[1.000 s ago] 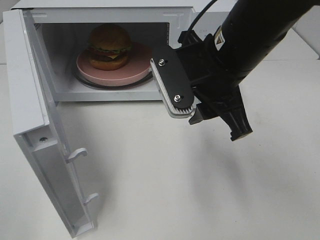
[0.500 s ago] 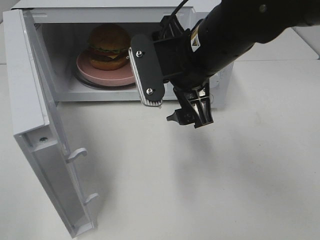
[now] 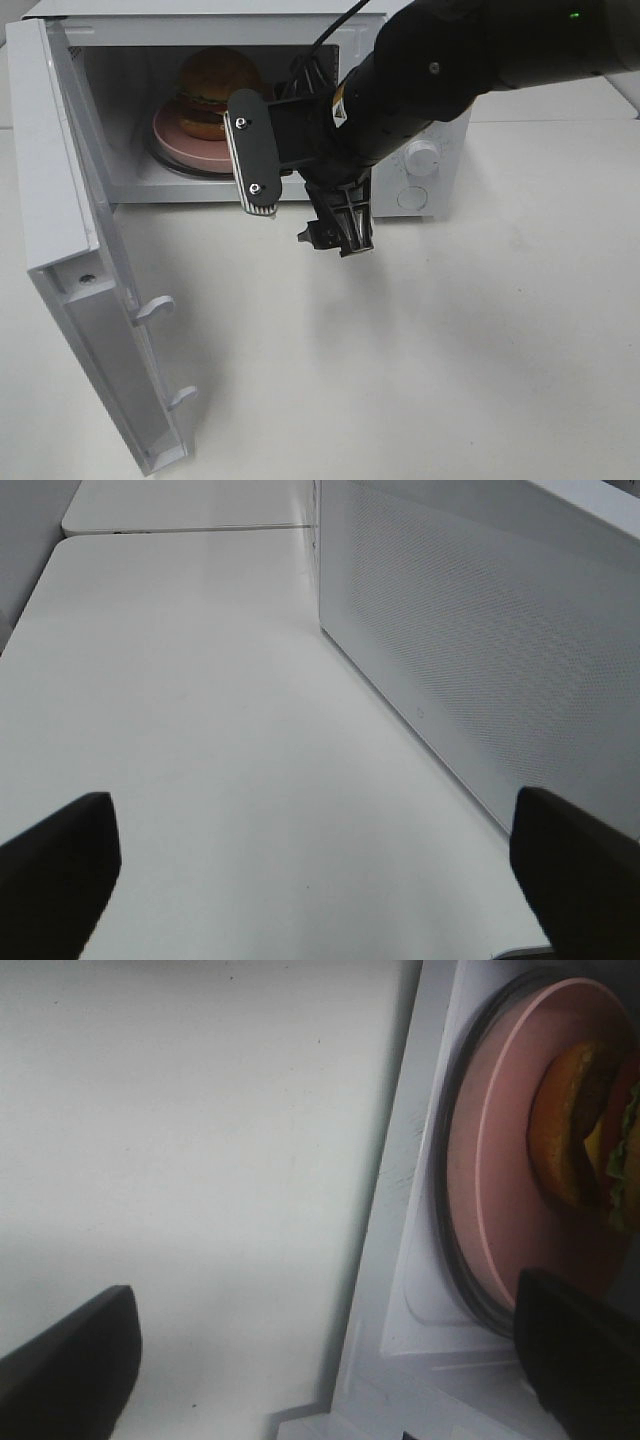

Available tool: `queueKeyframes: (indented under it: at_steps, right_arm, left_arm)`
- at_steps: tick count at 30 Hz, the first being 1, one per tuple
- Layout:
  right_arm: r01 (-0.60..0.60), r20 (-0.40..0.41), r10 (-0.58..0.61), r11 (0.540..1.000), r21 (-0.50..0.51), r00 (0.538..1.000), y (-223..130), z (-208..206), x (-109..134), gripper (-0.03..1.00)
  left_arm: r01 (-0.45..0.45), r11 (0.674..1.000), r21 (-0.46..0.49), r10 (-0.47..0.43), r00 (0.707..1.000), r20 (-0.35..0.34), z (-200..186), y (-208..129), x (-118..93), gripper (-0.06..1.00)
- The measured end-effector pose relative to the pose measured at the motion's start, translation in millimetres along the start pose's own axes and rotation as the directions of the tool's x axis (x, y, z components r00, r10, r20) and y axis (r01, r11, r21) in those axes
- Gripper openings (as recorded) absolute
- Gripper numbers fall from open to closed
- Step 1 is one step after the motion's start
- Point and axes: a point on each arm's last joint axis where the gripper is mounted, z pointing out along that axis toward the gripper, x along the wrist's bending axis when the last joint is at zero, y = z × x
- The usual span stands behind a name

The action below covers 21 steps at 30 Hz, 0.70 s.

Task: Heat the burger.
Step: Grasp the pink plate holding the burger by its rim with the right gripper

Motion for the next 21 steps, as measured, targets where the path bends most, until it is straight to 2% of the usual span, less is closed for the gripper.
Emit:
queueKeyframes:
  at_steps: [14,21]
  right_arm:
    - [-0.038,0.016,0.037,0.999,0.023,0.999,7,42,-27,0.94]
    - [-0.051,0.014,0.050,0.997,0.065,0.999,6,65,-47,0.92]
  left_arm:
    - [0.000,1.000,0.000,0.000,1.000,0.000,0,0,0,0.98]
    - [0.000,1.000,0.000,0.000,1.000,0.000,0,0,0,0.98]
